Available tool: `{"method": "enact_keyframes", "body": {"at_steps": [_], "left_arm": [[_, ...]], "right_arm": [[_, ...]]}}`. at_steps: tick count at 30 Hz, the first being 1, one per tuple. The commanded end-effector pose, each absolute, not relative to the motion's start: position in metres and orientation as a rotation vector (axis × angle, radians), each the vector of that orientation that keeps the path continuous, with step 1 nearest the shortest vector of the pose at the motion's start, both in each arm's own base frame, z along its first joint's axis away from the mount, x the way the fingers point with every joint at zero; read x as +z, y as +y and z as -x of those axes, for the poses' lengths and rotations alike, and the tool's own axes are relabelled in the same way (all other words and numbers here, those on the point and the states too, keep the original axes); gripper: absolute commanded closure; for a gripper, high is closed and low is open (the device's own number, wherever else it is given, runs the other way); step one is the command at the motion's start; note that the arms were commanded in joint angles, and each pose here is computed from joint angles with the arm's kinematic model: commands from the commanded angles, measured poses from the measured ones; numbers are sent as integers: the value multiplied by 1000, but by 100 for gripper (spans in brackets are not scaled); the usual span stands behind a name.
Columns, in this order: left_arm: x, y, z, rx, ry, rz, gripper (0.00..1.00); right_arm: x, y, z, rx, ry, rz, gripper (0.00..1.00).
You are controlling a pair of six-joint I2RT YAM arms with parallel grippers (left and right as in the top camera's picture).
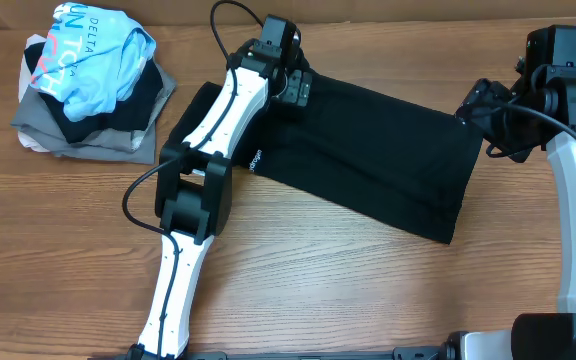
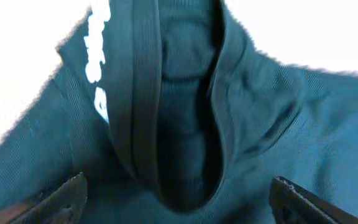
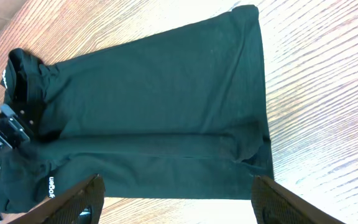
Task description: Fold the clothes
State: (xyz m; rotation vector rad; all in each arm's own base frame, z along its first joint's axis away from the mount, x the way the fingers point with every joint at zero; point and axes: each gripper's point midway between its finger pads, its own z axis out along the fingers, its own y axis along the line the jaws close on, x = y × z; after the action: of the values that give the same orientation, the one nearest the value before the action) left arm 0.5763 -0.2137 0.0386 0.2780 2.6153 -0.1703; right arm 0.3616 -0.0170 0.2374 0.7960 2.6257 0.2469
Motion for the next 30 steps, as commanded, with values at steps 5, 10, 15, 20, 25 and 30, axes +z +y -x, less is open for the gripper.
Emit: {"method": "enact_keyframes", "body": {"at_steps": [5, 10, 15, 20, 25, 30], "left_arm": [[53, -229, -599, -241, 2515, -230, 13], [51, -232, -594, -227, 2528, -245, 26], [48, -226, -593, -173, 2541, -234, 29], [49, -226, -593, -176, 2539, -234, 27], [48, -227, -594, -176, 2537, -233, 27], [33, -227, -594, -172, 2549, -234, 25]], "right_arm": [[230, -23, -366, 202, 2644, -805, 21], [216, -24, -371, 194, 2680, -819, 21], [207, -24, -373, 189, 2704, -828, 21], [202, -24, -374, 186, 2716, -832, 21], [202, -24, -374, 185, 2716, -832, 21], [203, -24, -375, 186, 2714, -831, 21]]}}
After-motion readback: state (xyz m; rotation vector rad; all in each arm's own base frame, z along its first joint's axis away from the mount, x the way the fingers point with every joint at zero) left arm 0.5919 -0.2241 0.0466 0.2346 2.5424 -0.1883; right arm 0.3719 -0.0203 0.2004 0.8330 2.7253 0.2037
